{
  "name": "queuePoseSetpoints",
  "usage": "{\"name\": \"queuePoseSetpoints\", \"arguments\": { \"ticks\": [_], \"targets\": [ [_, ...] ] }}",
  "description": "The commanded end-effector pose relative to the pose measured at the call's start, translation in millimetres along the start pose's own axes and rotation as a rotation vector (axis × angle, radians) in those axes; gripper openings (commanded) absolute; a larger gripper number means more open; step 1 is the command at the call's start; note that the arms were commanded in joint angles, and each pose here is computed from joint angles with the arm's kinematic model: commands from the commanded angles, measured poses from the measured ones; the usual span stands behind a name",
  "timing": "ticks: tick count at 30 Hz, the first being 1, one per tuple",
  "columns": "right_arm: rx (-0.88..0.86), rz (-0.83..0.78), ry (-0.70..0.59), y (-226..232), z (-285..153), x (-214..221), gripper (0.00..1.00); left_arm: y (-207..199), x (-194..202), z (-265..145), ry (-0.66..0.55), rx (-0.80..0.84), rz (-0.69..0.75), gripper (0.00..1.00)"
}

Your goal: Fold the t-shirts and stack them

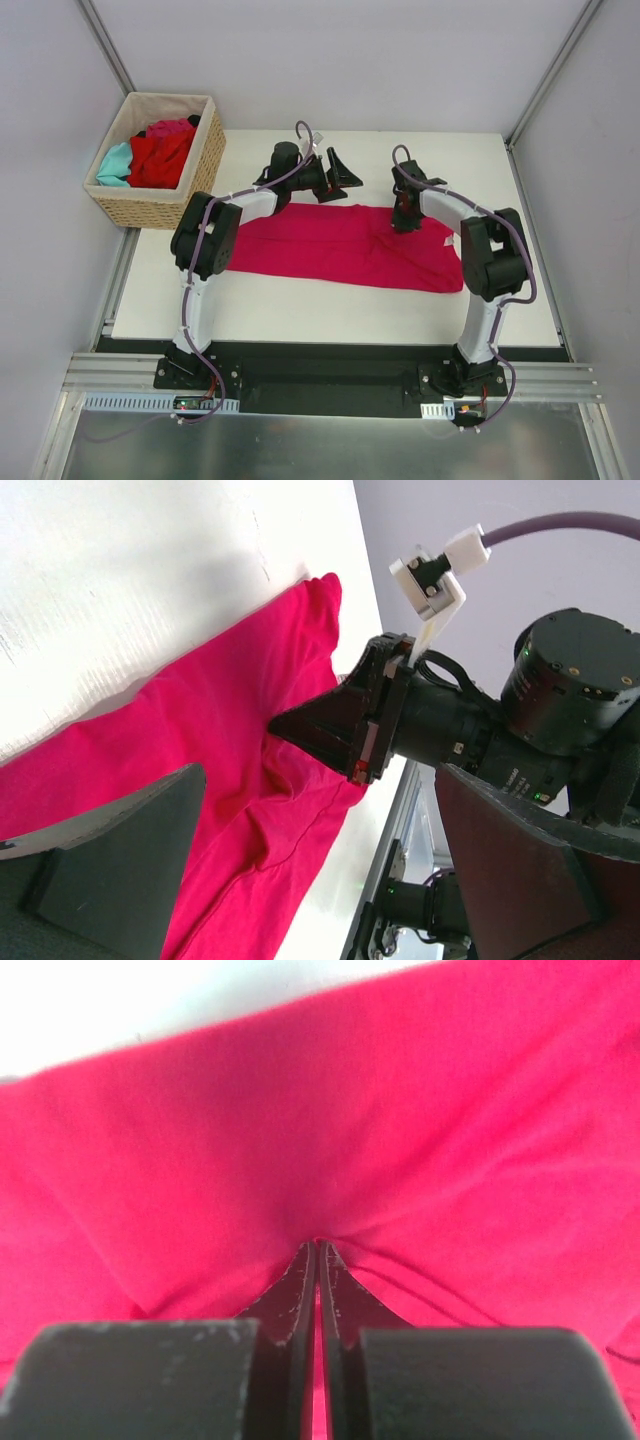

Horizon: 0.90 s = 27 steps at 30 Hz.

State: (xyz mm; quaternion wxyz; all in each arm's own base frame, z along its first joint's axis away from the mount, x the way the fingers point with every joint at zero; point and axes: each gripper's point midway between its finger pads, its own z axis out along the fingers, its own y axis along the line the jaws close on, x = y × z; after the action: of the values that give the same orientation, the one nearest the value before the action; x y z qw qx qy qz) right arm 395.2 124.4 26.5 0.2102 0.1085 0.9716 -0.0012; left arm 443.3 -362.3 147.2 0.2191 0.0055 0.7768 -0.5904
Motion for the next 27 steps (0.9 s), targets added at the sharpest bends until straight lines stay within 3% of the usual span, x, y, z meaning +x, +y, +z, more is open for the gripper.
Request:
{"name": "queuePoseSetpoints", "arguments": {
  "ticks": [1,9,23,24,26,27],
  "targets": [
    [-0.021,-0.021,-0.069,7.3,-38.0,-5.8,0.01,-28.1,-11.8,-12.0,-0.029,0.042,0.054,0.99],
    [-0.035,-0.105,-0.121,18.2,-82.8,19.2,0.01,-31.3,-6.7,-18.8,-0.038,0.032,0.054,0.99],
    [-0.003,-0.207,-0.049,19.6,-73.8,89.8,0.02,-33.0,4.6,-30.9,-0.042,0.012,0.059,0.99],
    [0.007,-0.203,-0.057,17.7,-74.5,89.0,0.22,-33.9,5.1,-30.4,-0.040,0.014,0.061,0.99],
    [0.009,-0.202,-0.079,17.6,-80.0,84.8,0.48,-35.3,6.2,-29.8,-0.038,0.017,0.063,0.99],
    [0.018,-0.201,-0.107,15.5,-85.6,78.3,0.78,-37.8,6.0,-30.1,-0.039,0.018,0.065,0.99]
  ]
}}
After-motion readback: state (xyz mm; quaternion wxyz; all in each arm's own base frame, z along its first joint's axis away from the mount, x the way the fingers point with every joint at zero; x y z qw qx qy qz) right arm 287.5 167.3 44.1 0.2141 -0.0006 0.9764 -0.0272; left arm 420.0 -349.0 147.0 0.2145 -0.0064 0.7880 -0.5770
